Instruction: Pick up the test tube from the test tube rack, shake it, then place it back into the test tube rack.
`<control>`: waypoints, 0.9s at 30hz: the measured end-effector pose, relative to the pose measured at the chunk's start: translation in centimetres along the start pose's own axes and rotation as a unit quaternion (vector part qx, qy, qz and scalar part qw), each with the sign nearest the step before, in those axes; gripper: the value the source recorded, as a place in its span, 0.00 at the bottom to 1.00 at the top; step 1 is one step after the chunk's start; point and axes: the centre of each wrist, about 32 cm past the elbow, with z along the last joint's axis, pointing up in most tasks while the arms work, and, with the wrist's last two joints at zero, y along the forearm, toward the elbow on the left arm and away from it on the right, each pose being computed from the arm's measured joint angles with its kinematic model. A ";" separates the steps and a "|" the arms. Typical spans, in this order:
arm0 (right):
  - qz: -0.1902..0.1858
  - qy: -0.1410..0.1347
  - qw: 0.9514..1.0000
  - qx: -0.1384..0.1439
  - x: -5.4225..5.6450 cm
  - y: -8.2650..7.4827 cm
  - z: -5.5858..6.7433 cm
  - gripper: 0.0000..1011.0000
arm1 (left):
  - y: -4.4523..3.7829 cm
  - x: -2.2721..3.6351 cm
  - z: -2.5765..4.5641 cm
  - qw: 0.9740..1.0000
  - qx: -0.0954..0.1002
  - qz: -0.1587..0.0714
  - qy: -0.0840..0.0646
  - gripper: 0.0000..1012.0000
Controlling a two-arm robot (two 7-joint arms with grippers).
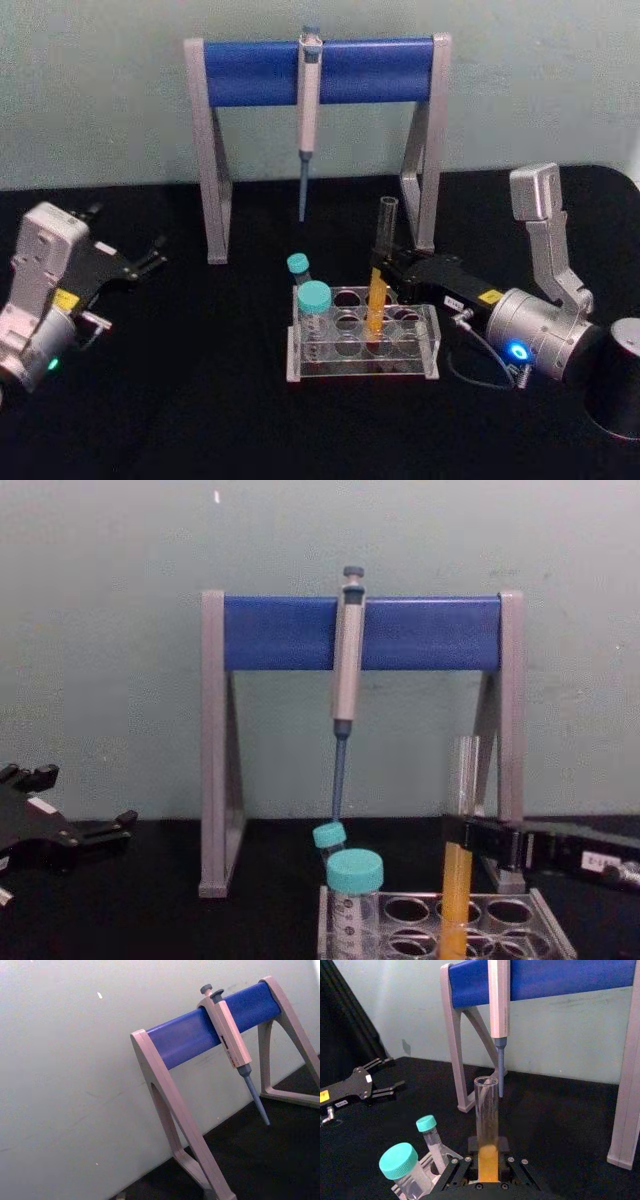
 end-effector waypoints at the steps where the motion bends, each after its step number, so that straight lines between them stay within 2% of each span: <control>1: 0.000 0.000 1.000 0.000 0.0 0.0 0.0 0.23 | 0.00 0.00 0.00 1.000 0.000 0.000 0.000 0.99; 12: 0.000 -0.002 1.000 0.001 0.0 0.0 0.0 0.23 | 0.00 0.00 0.00 1.000 0.000 0.000 0.000 0.99; 25: 0.004 -0.044 0.999 0.024 -0.2 -0.6 0.0 0.23 | 0.00 0.00 0.00 1.000 0.000 0.000 0.000 0.99; 27: 0.006 -0.058 0.998 0.029 -0.2 -0.8 0.1 0.23 | 0.00 0.00 0.00 1.000 0.000 0.000 0.000 0.99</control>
